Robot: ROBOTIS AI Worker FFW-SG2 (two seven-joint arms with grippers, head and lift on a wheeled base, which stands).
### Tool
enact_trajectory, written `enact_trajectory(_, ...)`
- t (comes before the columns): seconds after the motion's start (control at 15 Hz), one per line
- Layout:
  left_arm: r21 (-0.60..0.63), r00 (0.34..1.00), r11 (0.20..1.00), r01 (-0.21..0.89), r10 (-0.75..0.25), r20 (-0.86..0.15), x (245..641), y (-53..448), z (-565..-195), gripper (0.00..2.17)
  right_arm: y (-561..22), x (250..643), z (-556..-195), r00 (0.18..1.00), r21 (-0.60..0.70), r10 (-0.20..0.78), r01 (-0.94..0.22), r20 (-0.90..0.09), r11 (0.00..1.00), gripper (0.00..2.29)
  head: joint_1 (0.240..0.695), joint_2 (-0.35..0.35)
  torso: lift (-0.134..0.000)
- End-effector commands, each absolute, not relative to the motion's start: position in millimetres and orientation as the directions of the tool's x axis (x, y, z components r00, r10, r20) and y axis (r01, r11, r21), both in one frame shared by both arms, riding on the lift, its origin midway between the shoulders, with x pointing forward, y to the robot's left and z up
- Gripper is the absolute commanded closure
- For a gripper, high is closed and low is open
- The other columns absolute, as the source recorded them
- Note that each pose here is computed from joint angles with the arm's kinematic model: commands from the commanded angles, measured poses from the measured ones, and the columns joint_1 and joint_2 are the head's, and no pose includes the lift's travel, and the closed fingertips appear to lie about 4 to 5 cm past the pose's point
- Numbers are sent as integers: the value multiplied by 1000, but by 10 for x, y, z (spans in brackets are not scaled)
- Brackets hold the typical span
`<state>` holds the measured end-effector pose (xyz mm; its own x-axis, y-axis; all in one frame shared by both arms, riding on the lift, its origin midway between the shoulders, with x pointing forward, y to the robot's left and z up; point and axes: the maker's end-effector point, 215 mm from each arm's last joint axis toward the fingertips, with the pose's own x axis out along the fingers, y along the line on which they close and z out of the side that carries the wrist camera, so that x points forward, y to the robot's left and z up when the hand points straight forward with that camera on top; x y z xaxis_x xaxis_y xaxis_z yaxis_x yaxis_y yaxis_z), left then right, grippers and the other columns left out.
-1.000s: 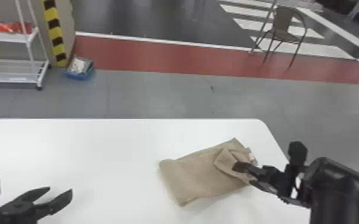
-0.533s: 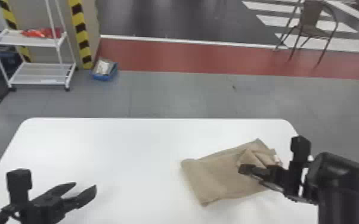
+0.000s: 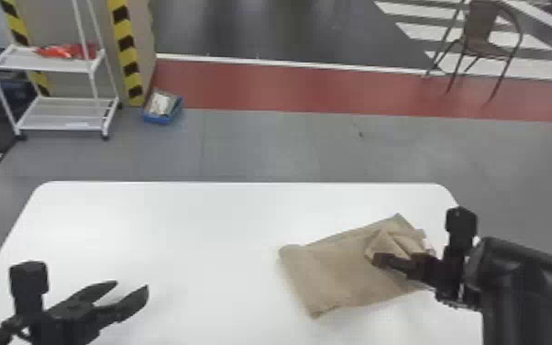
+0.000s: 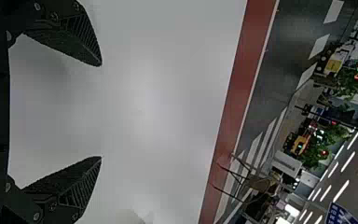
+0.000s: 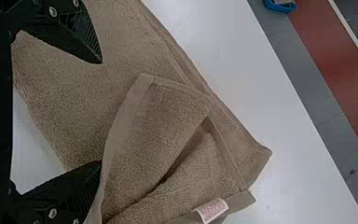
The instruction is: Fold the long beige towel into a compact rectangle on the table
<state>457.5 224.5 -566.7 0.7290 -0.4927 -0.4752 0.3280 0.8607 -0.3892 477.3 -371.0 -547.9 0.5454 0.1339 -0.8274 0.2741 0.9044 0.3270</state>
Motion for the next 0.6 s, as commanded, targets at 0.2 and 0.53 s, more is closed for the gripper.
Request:
enact_trajectory(0.2, -387, 729, 861, 331, -493, -474, 4565, 2252, -5663, 191, -4080, 4671, -5491, 574, 338, 87, 348, -815, 875, 130, 695, -197, 0)
enact_trajectory(0.53, -389, 727, 859, 333, -496, -475, 4548, 2228, -5673, 191, -4309, 4705, -5395, 633, 380, 60, 384, -772, 842, 130, 695, -228, 0)
